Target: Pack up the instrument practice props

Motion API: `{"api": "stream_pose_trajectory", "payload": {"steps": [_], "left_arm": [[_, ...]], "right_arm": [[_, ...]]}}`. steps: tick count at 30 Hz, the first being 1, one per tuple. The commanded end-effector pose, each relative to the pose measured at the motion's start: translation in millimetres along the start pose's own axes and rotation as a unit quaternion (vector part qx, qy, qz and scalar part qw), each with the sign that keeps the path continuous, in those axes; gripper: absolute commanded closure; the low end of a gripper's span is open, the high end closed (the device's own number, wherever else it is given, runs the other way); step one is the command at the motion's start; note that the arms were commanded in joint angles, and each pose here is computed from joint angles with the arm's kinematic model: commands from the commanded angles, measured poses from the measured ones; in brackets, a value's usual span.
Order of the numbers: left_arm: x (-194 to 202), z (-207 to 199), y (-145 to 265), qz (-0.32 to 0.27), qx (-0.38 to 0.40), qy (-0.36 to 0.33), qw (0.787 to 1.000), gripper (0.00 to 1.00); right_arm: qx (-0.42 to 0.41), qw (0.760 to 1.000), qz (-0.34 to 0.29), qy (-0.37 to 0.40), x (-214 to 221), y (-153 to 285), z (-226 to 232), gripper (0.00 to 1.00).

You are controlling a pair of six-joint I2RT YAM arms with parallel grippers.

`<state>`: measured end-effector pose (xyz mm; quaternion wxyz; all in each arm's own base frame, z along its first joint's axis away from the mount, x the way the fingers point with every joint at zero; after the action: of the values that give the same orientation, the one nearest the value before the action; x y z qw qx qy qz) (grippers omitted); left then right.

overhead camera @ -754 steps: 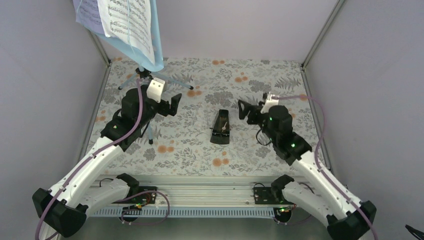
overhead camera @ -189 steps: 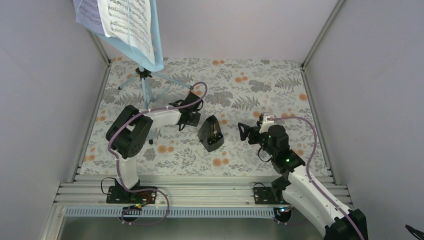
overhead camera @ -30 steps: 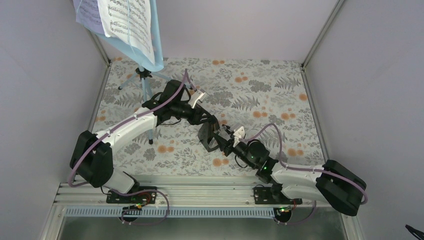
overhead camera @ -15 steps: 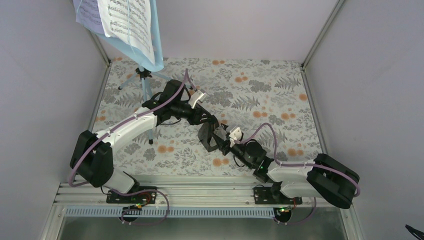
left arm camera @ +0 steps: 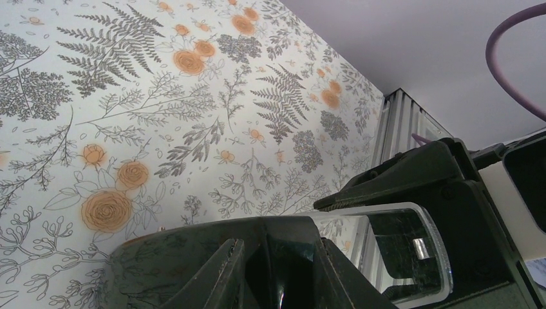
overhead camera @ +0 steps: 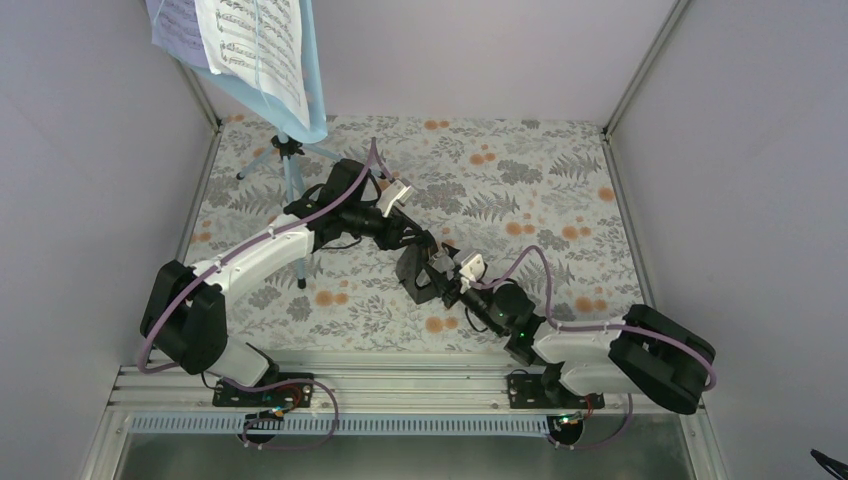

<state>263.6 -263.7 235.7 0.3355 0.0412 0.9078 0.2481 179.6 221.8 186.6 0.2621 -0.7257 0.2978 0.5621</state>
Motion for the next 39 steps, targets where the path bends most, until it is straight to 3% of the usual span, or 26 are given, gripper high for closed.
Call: {"api": "stream_pose_trajectory", "payload": {"steps": [1,24,39], "left_arm": [[14,15,-7,0.027,-0.015,0.018,0.999,0.72],[15,13,-6,0.028,-0.011,0.015,0.999,0.72],[16,13,-6,0.029,-0.009,0.017,0.999,0.72]], "right_arm": [[0.016,0.999,-0.037,-0.001,-11,-1,-2,0.53],[0.009,0.999,0.020,-0.024,33,-8,0,0.52],[-0.031,0.998,0.046,0.002,32,-21,9,0.48]]}}
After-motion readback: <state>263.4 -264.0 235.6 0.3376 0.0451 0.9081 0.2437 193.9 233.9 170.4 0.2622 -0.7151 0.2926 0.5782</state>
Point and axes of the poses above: each gripper's point midway between its finger pads, its own y axis back along the fingers, its own z axis along the line the jaws close on, x = y × z, the point moved 6 cm from there along y, back along the fingers, and after that the axes turned 12 degrees about y, right-handed, at the moved point
